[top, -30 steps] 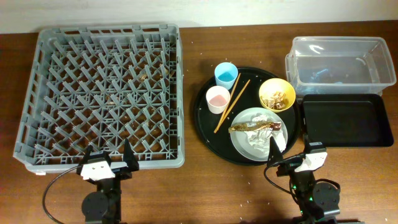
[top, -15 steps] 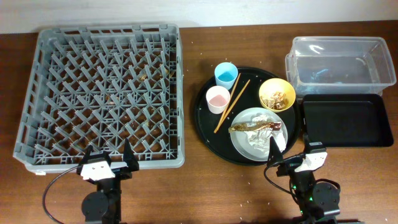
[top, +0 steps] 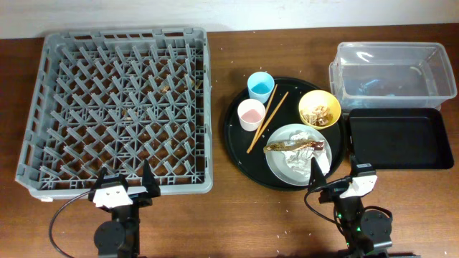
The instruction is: Sort waste into correct bins and load items into the dishwasher rack
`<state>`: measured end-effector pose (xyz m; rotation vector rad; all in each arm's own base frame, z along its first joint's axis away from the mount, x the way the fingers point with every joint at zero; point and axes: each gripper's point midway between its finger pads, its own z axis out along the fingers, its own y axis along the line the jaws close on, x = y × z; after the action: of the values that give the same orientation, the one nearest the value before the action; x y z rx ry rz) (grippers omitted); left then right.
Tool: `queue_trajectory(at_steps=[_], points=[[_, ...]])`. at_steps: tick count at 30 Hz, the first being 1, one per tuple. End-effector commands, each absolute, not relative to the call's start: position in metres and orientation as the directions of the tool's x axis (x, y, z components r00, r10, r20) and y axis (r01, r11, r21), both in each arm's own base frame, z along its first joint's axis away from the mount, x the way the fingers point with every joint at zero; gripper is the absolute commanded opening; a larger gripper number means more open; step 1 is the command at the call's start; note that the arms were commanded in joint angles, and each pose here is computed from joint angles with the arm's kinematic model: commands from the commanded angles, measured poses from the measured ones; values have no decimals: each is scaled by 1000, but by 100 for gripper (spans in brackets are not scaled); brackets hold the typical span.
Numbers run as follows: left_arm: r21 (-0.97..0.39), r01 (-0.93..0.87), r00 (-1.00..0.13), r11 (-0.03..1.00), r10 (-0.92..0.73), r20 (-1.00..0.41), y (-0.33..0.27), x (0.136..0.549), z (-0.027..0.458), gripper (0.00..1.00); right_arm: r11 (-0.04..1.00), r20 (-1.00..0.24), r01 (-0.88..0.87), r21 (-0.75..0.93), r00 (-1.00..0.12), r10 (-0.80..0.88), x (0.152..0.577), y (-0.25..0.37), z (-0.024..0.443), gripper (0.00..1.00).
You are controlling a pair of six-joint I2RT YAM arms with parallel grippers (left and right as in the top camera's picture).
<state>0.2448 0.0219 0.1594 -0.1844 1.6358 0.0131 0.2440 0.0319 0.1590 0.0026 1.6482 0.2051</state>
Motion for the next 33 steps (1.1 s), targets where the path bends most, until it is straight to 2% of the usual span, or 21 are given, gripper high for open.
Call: queue_trajectory(at_steps=[1,4,9,14,18,22,25,26,27,29,31,33], points=[[-84,-122,-61,989,-92,-994,22,245,158,99,970,-987,-196,144,-97,127,242,45,158,98],[-84,-122,-61,989,-92,-994,22,245,158,99,956,-986,-252,148,-107,124,236,55,168,98],[-84,-122,-61,989,-92,-994,22,245,158,99,956,-986,-253,147,-107,124,211,52,235,99],[-84,-122,-61,989,-92,-994,22,245,158,99,959,-962,-230,165,-254,104,192,49,272,98],[-84,-122,-61,989,-92,-994,22,245,158,99,947,-891,-246,206,-447,78,204,61,282,98],[-84,-122,-61,989,-92,-994,22,245,158,99,909,-653,-249,333,-756,32,233,88,259,99],[-84,-122,-61,989,-92,-994,22,245,158,99,826,-561,-308,472,-828,12,271,122,239,98],[-84,-122,-61,989,-92,-994,22,245,158,99,837,-520,-269,477,-854,21,285,121,222,96],[-84,-122,-61,989,-92,-994,22,245,158,99,894,-400,-50,446,-904,149,297,102,191,91],[-84,-122,-61,989,-92,-994,22,245,158,99,917,-259,288,276,-897,359,302,62,142,89],[-84,-122,-61,989,-92,-994,22,245,158,99,891,-195,425,161,-871,451,303,47,111,89],[-84,-122,-61,989,-92,-994,22,245,158,99,881,-170,469,68,-864,474,309,41,83,89]])
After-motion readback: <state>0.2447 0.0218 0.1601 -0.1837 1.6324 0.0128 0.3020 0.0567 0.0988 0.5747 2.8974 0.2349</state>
